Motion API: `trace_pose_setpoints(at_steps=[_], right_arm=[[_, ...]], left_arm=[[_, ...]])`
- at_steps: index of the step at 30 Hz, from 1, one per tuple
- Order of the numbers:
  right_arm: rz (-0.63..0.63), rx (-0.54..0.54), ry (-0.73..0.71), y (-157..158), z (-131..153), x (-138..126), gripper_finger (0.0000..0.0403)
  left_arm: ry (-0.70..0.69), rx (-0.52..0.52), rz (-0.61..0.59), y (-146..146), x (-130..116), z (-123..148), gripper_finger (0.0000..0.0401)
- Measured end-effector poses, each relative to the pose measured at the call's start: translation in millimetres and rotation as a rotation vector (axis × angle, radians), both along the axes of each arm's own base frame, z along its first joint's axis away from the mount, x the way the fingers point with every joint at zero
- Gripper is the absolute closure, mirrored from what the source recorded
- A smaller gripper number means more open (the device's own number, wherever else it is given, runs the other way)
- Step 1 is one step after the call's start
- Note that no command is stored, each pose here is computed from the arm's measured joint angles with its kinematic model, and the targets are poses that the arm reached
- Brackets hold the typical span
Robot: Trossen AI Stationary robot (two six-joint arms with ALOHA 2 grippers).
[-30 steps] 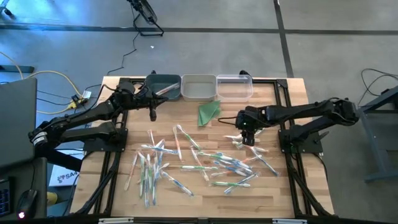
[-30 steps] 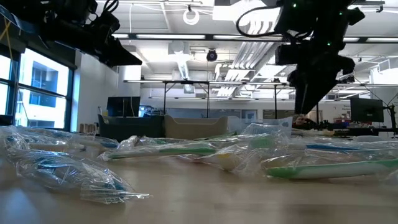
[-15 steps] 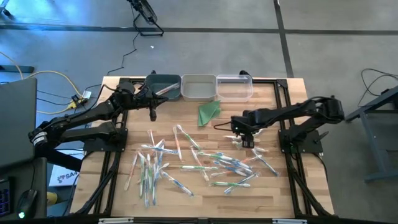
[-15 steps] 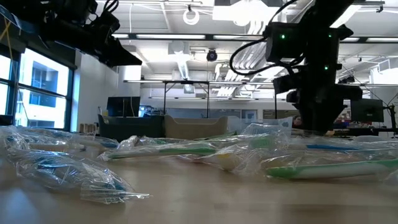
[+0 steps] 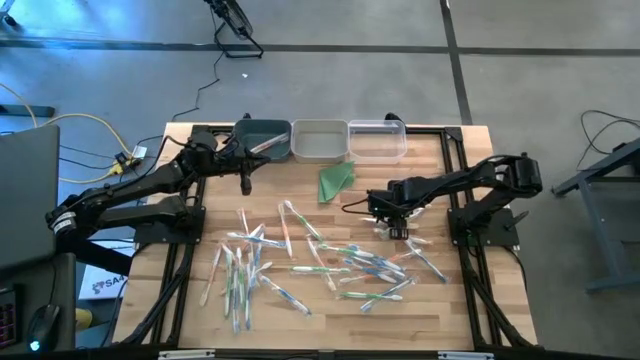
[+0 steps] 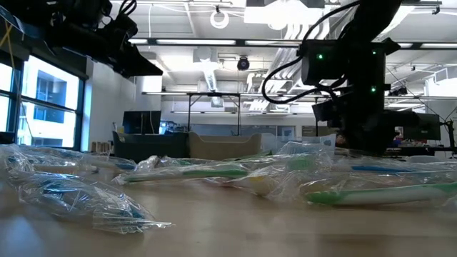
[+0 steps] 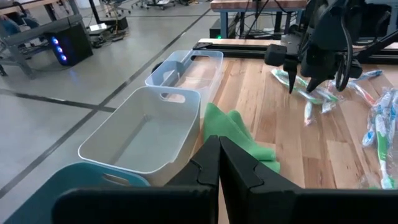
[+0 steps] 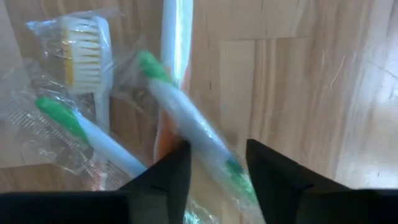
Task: Pick & Place Toothbrushes
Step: Put the green toothbrush into the transparent bin
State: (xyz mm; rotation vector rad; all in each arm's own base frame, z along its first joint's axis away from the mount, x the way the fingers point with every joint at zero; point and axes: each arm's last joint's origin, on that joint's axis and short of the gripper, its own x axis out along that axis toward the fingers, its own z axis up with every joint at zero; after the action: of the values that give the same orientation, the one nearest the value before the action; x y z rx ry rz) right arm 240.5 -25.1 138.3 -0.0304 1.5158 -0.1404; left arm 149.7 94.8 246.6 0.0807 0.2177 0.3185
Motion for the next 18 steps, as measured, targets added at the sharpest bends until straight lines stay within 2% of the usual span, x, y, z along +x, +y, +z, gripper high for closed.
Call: trace_pose_setpoints(at_steps=[6, 8, 13, 18], right_arm=[[0.0, 0.0, 0.0, 0.0, 0.1, 0.0, 0.0363], [-0.001, -0.011, 0.002, -0.3, 0.1, -0.1, 0.0384], [0.002, -0.093, -0.014, -2.5, 6.5, -1.7, 0.0379], [-0.005, -0.112, -0.101, -2.5, 25.5, -5.3, 0.0384]], left_arm=[[0.0, 0.0, 0.0, 0.0, 0.0, 0.0, 0.0401], [0.0, 0.0, 0.0, 0.0, 0.0, 0.0, 0.0401], [0.0, 0.001, 0.001, 0.0, 0.0, 0.0, 0.0401], [0.0, 0.001, 0.001, 0.1, 0.0, 0.1, 0.0401]])
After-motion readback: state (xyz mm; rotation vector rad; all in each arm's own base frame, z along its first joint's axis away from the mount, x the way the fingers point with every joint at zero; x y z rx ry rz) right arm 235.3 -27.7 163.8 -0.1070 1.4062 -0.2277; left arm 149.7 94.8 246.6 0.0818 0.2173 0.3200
